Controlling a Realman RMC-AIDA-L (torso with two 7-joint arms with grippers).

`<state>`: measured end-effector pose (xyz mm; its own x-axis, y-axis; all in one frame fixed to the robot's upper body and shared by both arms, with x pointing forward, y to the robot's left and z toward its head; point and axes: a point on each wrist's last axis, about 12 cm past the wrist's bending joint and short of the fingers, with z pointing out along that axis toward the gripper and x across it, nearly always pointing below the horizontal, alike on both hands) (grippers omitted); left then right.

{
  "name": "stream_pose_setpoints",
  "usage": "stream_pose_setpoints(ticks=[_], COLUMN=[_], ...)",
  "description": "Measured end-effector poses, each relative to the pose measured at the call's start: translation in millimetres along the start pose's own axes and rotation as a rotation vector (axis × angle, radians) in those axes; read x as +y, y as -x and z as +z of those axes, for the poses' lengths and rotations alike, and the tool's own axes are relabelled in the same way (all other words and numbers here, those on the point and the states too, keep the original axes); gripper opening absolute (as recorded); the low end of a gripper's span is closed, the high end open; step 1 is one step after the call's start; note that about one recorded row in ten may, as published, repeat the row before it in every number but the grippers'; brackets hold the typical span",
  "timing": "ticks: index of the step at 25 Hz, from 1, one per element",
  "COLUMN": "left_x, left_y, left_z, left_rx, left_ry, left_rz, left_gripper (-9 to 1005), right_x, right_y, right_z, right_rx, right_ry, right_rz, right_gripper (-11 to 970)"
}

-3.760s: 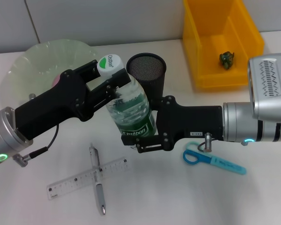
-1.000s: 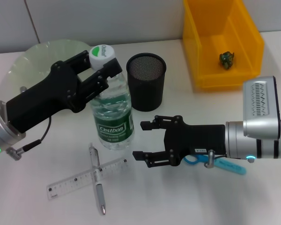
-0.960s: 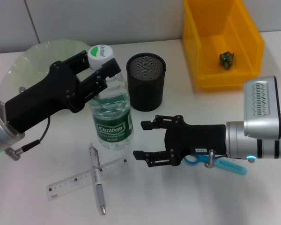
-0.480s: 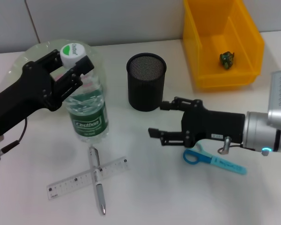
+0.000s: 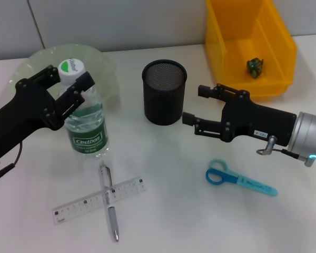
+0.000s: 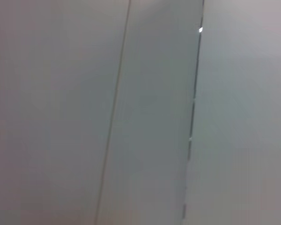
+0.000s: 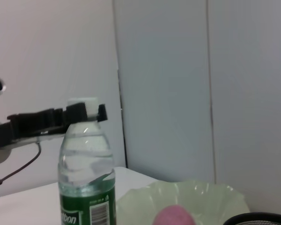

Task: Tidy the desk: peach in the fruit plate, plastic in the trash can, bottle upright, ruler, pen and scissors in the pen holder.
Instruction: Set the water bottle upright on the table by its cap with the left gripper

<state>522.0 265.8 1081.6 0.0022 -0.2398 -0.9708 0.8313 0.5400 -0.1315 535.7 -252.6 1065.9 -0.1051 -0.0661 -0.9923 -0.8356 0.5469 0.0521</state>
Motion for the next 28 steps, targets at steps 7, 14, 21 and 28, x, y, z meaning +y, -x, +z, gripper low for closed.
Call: stream_pose_setpoints(ticks=[7, 14, 21, 28], left_x=[2.3, 1.4, 2.4, 3.9], left_y=[-6.5, -11.3, -11.5, -12.6], left_z=[-9.8, -16.8, -19.9, -20.6], left_rx=[0.023, 0.01, 0.013, 0.024], left_ry=[0.07, 0.123, 0.136, 0.149], left_rz=[0.04, 0.052, 0.054, 0.055], left_gripper=[535, 539, 543, 547], right_x=[-4.0, -5.4, 1.2, 3.4], right_y=[2.2, 5.3, 1.4, 9.5], right_z=[-6.9, -13.8, -17.9, -42.2], right_rx=[-0.036, -0.083, -0.054, 0.02], right_ry=[-0.034, -0.053, 0.001, 0.069], right_rz=[0.011, 0.001, 0.016, 0.076], right_gripper=[808, 808, 808, 809])
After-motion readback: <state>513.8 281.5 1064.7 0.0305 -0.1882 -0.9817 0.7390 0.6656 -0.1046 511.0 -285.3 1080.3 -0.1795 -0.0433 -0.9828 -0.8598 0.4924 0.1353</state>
